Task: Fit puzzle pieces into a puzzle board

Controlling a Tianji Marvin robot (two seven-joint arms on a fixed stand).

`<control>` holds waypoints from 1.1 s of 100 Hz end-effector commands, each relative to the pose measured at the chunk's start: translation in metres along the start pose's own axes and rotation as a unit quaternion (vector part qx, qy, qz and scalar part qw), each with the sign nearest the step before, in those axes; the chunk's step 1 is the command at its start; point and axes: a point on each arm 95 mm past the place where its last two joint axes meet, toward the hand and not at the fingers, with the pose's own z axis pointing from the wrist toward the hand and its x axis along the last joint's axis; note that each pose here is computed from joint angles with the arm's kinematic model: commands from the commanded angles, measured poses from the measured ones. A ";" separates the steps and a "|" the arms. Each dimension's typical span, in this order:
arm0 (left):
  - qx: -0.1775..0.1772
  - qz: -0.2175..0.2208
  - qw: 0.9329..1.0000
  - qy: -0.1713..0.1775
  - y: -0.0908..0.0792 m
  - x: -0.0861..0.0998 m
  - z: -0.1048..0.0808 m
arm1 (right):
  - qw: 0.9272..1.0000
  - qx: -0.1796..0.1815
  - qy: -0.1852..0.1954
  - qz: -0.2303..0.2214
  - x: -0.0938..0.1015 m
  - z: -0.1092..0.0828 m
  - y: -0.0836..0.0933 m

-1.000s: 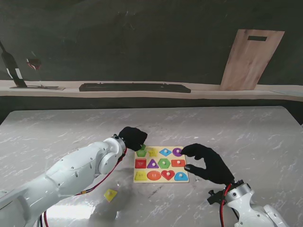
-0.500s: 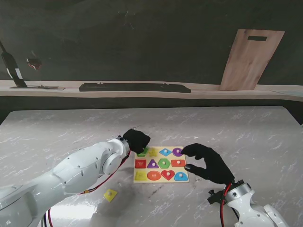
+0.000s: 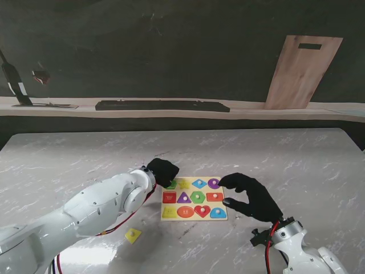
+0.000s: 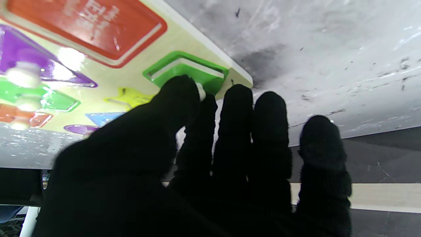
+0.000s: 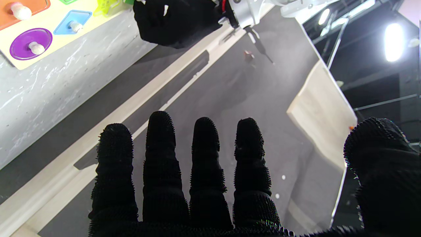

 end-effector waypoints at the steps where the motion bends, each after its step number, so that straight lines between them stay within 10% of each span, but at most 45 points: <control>1: -0.004 0.001 1.000 -0.001 0.001 0.001 -0.001 | 1.000 0.000 0.000 0.002 0.001 -0.002 -0.002; 110: -0.009 0.009 1.000 -0.013 0.003 0.000 0.000 | 1.000 0.001 -0.002 0.002 0.000 -0.001 -0.003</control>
